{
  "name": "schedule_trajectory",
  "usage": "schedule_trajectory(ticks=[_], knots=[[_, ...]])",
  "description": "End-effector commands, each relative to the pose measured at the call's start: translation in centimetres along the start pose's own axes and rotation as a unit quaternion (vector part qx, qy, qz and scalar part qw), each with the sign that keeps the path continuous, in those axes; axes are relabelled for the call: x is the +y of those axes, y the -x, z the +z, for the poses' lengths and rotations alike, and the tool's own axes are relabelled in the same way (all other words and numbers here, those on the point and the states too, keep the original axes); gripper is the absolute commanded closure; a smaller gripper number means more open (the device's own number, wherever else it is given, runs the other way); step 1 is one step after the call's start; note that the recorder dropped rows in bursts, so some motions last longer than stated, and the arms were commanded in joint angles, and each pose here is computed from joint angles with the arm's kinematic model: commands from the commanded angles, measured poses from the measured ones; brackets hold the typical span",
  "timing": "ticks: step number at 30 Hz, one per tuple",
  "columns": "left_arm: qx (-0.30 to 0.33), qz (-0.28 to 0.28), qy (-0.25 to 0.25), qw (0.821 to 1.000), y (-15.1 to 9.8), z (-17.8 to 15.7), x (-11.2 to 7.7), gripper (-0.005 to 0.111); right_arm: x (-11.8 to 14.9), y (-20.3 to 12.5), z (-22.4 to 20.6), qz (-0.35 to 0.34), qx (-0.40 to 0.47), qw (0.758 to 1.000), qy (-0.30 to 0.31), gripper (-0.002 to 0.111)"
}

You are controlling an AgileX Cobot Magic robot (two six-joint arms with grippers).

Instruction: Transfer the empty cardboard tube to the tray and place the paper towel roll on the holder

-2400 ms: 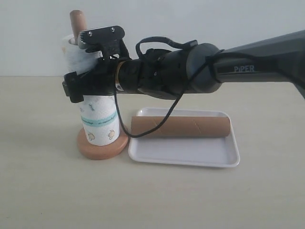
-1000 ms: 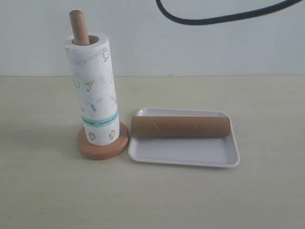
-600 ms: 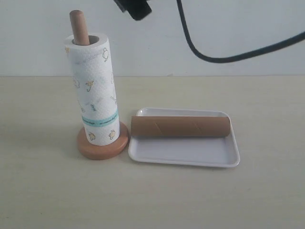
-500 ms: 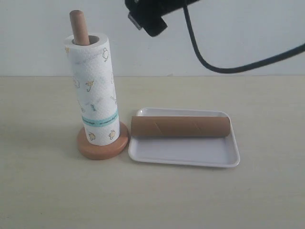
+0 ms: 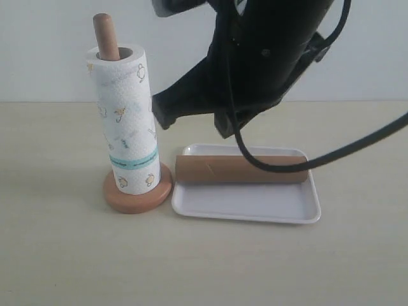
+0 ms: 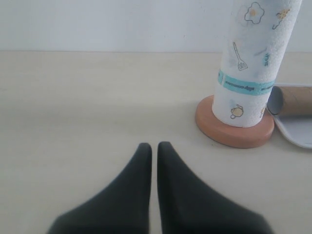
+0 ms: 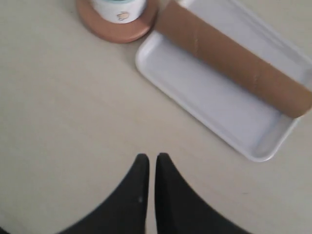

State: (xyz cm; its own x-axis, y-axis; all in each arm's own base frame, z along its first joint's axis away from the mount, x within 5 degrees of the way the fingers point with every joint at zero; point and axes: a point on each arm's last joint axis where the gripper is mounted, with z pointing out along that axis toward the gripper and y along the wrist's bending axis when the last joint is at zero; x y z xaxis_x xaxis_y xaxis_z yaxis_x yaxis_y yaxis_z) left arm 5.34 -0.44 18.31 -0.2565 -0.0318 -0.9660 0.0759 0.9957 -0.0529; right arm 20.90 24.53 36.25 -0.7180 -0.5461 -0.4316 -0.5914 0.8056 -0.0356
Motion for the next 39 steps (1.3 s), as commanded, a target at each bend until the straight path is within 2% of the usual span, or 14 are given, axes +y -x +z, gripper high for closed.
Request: schedule_trajectory(ticks=[1, 11, 13, 16, 20, 24, 28, 32, 39], knots=[[-0.003, 0.005, 0.002, 1.0, 0.0, 0.0, 0.0, 0.103, 0.7, -0.2, -0.3, 0.012, 0.009, 0.999, 0.041, 0.104], [-0.003, 0.005, 0.002, 1.0, 0.0, 0.0, 0.0, 0.103, 0.7, -0.2, -0.3, 0.008, 0.01, 0.999, 0.042, 0.104], [-0.003, 0.005, 0.002, 1.0, 0.0, 0.0, 0.0, 0.103, 0.5, -0.1, -0.3, -0.026, 0.005, 0.999, 0.028, 0.104], [-0.003, 0.005, 0.002, 1.0, 0.0, 0.0, 0.0, 0.103, -0.3, 0.0, -0.6, -0.038, -0.008, 0.999, -0.004, 0.104], [-0.003, 0.005, 0.002, 1.0, 0.0, 0.0, 0.0, 0.103, -0.6, -0.3, -2.1, -0.037, -0.028, 0.999, -0.004, 0.104], [-0.003, 0.005, 0.002, 1.0, 0.0, 0.0, 0.0, 0.103, -1.2, -1.2, -5.3, 0.008, -0.068, 0.998, 0.013, 0.104], [-0.003, 0.005, 0.002, 1.0, 0.0, 0.0, 0.0, 0.103, -1.7, -1.3, -8.1, 0.014, -0.17, 0.985, 0.032, 0.104], [-0.003, 0.005, 0.002, 1.0, 0.0, 0.0, 0.0, 0.103, -2.0, -3.3, -7.8, 0.013, -0.195, 0.98, 0.043, 0.104], [-0.003, 0.005, 0.002, 1.0, 0.0, 0.0, 0.0, 0.103, -2.5, -7.9, -3.7, -0.021, -0.244, 0.969, 0.044, 0.104]])
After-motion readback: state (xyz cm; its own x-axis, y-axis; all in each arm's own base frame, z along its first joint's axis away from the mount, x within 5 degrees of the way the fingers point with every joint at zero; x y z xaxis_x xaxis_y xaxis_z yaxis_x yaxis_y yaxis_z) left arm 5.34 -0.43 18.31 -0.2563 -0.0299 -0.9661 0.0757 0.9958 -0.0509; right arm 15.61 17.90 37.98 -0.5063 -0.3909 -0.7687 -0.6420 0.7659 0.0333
